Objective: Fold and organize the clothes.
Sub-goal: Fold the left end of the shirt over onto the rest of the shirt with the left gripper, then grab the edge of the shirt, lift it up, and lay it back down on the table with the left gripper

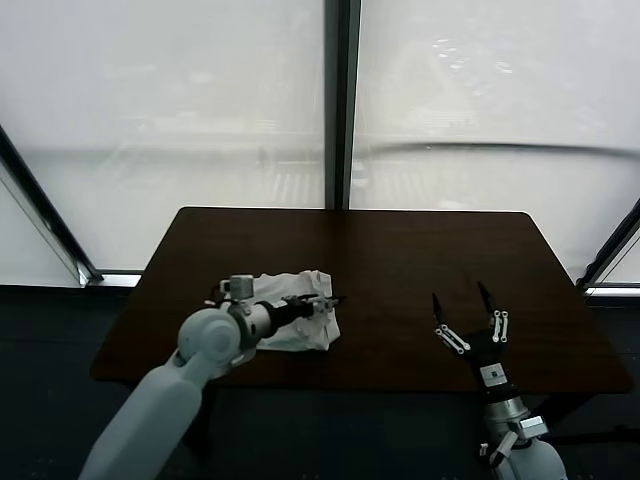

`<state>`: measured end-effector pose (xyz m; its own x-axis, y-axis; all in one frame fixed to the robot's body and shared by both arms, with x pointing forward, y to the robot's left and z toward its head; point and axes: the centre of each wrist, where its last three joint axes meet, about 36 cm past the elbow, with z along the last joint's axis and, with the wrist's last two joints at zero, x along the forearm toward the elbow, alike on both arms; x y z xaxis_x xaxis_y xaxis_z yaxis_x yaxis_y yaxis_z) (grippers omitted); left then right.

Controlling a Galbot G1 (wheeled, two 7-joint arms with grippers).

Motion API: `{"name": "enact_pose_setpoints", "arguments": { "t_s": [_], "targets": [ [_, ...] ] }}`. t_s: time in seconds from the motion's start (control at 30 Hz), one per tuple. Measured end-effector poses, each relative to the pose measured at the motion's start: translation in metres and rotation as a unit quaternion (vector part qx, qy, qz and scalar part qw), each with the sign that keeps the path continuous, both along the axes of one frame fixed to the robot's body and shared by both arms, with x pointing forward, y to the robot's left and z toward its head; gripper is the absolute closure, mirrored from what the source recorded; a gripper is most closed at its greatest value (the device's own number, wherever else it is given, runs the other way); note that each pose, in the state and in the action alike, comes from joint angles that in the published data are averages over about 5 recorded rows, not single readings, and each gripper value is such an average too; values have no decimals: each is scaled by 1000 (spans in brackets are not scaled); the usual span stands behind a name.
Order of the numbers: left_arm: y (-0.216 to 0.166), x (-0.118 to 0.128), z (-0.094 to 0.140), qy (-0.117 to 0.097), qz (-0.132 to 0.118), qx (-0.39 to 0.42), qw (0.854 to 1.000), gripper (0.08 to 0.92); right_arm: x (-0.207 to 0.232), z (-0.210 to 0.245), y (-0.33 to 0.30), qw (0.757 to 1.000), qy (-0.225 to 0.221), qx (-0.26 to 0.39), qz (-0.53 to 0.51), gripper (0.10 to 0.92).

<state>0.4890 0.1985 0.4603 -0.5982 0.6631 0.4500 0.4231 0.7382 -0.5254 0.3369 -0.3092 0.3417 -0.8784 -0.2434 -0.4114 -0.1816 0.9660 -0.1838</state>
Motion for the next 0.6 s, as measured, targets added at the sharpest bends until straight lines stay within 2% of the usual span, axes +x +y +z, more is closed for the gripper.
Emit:
{"name": "enact_pose_setpoints", "arguments": {
  "t_s": [0.23, 0.4, 0.5, 0.6],
  "targets": [
    [-13, -1, -7, 5, 0, -11, 1000, 92, 6, 0, -3, 1000, 5, -12, -2, 115],
    [-20, -1, -4, -4, -1, -19, 1000, 92, 7, 11, 6, 998, 45, -42, -11, 115],
    [-16, -4, 7, -24, -10, -24, 999, 92, 9, 29, 22, 994, 88, -57, -15, 115],
    [-3, -6, 28, -60, -24, -24, 998, 92, 12, 50, 45, 988, 131, -76, -17, 115]
  ]
}}
